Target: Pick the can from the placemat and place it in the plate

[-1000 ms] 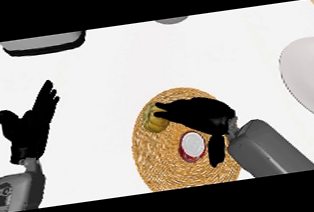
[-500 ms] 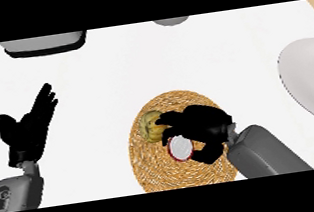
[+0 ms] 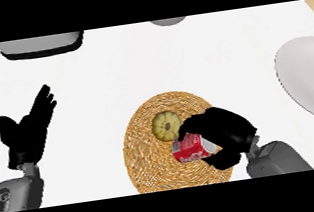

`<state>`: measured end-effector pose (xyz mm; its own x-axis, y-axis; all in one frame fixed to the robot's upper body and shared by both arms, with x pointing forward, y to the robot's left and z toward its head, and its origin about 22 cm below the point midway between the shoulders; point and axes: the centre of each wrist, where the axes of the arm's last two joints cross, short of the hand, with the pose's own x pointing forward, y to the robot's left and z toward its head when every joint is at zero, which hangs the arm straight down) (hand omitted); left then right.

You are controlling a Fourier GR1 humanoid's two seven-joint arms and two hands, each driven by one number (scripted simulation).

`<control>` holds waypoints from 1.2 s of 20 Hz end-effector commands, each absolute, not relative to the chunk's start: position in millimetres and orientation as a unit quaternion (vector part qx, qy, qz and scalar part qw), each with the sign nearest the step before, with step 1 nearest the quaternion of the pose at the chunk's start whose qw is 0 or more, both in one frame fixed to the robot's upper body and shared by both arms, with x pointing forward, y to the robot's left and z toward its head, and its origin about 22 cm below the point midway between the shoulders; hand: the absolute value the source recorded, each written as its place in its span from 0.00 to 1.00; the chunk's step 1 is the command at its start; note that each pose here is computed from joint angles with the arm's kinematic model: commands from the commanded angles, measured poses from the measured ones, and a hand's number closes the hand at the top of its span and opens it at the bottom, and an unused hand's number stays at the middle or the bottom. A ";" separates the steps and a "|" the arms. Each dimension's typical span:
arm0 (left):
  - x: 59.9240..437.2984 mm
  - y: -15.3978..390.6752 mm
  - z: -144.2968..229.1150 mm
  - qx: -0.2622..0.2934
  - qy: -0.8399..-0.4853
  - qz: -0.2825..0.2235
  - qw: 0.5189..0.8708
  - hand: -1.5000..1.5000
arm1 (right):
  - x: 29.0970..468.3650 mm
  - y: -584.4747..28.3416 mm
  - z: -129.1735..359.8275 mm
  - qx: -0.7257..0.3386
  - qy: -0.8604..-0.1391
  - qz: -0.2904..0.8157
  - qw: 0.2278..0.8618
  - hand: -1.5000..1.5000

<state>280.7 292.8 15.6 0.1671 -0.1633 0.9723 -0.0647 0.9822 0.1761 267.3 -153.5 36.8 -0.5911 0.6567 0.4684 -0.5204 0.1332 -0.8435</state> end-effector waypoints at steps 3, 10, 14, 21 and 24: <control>276.6 289.7 16.5 0.088 -0.639 -0.026 0.764 0.50 | 234.5 -226.9 32.9 -0.211 -0.597 0.582 0.510 1.00; 276.1 297.7 13.3 0.091 -0.638 -0.026 0.764 0.50 | 214.7 -240.7 101.6 -0.364 -0.724 0.389 0.438 1.00; 272.7 289.6 18.0 0.082 -0.639 -0.033 0.764 0.50 | 203.5 -274.3 120.4 -0.430 -0.722 0.314 0.441 1.00; 271.5 277.2 16.0 0.082 -0.642 -0.039 0.761 0.50 | 210.1 -323.1 133.0 -0.432 -0.705 0.229 0.513 1.00; 292.5 277.1 24.6 0.087 -0.647 -0.034 0.757 0.50 | 229.1 -348.6 124.0 -0.428 -0.709 0.189 0.528 1.00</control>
